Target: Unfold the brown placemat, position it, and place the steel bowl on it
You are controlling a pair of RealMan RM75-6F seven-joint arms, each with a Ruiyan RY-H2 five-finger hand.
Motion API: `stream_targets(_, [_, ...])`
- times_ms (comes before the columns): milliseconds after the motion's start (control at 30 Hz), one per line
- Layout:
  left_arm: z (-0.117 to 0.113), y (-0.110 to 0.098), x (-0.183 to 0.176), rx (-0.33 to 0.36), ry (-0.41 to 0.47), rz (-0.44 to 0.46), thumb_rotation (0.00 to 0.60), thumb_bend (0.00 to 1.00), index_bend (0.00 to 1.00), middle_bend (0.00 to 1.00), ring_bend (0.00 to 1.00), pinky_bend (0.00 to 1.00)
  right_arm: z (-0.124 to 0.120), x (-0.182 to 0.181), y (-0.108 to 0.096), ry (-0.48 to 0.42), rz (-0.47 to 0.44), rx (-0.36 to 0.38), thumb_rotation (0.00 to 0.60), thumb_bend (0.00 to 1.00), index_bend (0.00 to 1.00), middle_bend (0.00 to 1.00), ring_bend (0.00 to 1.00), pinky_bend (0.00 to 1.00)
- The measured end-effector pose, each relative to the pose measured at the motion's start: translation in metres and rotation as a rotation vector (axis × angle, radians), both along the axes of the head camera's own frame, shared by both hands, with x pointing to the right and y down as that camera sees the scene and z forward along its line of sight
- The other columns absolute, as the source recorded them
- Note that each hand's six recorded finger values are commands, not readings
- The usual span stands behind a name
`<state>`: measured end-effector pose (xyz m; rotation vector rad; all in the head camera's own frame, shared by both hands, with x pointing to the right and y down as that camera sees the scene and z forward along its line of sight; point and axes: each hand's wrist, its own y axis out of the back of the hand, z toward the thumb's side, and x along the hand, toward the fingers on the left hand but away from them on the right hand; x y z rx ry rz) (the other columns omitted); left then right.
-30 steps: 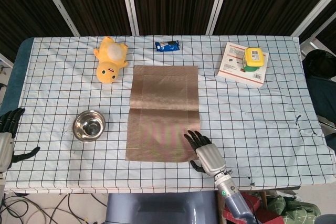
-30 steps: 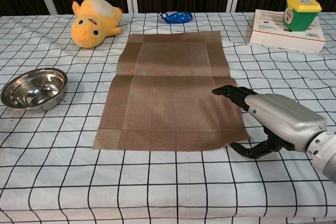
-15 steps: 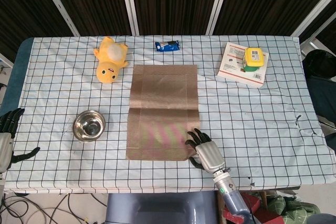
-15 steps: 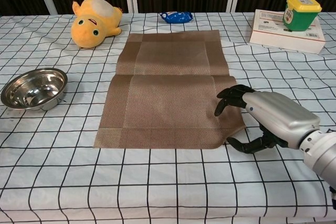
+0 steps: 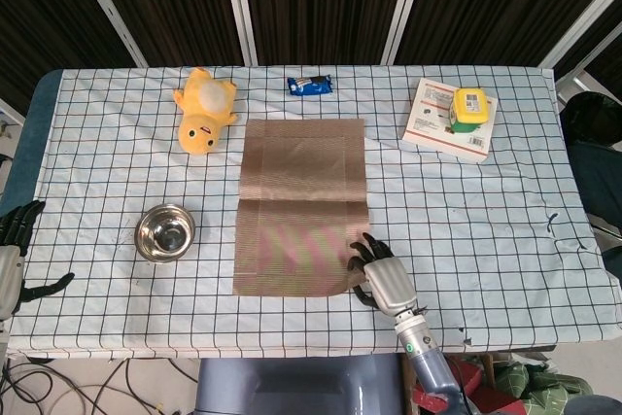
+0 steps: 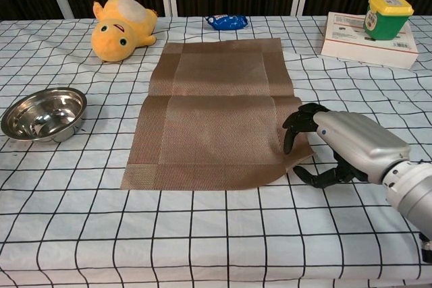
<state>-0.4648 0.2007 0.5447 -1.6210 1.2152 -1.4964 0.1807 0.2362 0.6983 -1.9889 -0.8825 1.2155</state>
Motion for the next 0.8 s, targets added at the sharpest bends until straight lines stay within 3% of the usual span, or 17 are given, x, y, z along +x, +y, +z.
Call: stream_targets(800, [0.001, 0.001, 0.002, -0.010, 0.004, 0.003, 0.600, 0.01, 0.01, 0.04, 0.02, 0.07, -0.016, 0.000, 0.005, -0.062, -0.026, 0.029, 0.600, 0.50, 0.58, 0.27, 0.07, 0.16])
